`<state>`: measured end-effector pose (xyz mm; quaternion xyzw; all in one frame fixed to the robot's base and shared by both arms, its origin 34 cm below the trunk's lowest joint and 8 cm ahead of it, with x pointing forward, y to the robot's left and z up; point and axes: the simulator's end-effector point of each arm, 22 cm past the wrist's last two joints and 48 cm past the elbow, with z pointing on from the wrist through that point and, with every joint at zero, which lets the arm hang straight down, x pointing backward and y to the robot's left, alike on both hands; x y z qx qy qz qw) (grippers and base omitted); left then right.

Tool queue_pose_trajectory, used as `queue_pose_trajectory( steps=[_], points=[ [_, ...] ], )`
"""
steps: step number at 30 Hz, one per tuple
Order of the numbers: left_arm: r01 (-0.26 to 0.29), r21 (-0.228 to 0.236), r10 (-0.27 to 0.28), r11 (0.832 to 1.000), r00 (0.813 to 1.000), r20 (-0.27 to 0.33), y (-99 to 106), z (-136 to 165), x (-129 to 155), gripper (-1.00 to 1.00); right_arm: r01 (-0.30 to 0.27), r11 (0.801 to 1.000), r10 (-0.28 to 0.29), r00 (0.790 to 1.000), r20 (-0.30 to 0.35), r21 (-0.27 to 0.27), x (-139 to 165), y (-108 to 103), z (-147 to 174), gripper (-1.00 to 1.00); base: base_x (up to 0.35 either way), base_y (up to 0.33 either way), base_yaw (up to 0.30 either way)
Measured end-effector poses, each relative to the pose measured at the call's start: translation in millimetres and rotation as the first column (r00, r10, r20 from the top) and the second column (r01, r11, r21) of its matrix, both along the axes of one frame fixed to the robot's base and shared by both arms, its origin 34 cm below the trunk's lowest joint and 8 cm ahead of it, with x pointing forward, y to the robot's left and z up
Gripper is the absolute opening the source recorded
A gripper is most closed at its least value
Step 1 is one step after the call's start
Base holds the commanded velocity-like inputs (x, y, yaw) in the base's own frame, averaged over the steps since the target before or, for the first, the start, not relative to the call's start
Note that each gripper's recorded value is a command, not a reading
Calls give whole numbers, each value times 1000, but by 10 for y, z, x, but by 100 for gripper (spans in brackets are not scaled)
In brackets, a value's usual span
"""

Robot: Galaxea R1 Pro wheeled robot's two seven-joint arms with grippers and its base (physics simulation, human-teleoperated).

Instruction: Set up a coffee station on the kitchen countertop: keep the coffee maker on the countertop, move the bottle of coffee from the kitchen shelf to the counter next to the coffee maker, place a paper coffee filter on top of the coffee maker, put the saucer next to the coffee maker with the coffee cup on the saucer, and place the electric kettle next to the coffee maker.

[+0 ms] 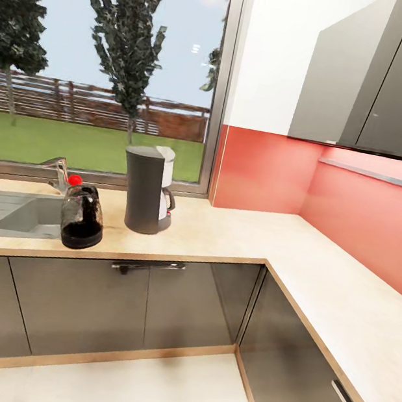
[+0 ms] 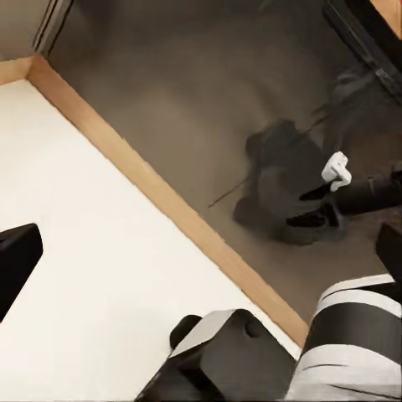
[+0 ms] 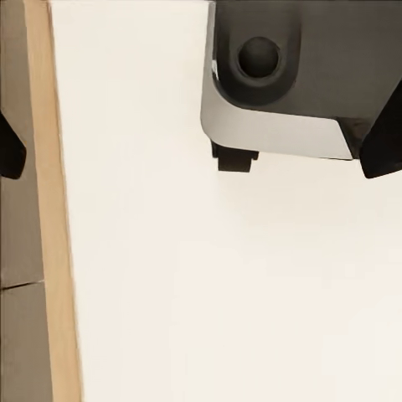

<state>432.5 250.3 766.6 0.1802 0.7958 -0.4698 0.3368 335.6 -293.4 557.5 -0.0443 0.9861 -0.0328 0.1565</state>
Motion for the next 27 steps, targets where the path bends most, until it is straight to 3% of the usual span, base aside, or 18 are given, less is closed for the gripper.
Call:
queue_pose_trajectory(
  steps=[4,5,9,13,15,17,22,24,26,27],
  points=[
    [-111,74,116,991,991,-66,84,-408,-125,100,0,1000,0,1000,29,-6,104,-55,36,100,0,0,0],
    [-166,129,179,978,980,-91,162,-591,-157,100,-2,1000,2,998,70,-5,205,-61,74,100,0,0,0],
    [-241,215,268,946,958,-103,330,-797,-139,100,-5,1000,5,992,125,-2,329,-55,127,100,0,0,0],
    [-306,306,357,901,926,-124,491,-1026,-199,100,-3,1000,3,984,176,0,506,-55,202,100,0,0,0],
    [-343,370,415,864,900,-134,609,-1176,-265,100,0,1000,-1,971,239,3,766,-50,323,100,0,0,0],
    [-357,397,440,846,887,-140,650,-1245,-305,100,0,1000,-1,963,271,4,893,-50,389,100,0,0,0],
    [-368,417,460,831,876,-143,672,-1295,-329,100,-2,1000,1,959,282,2,938,-55,415,100,0,0,0],
    [-383,443,483,811,865,-134,739,-1332,-320,100,-1,1000,1,959,282,1,938,-60,415,100,0,0,0],
    [-463,585,608,666,791,-67,976,-1552,-272,100,-2,1000,2,959,282,0,935,-58,414,100,0,0,0],
    [-494,649,664,579,747,-23,1044,-1646,-270,100,-3,1000,3,959,282,0,935,-62,414,100,0,0,0]
  ],
)
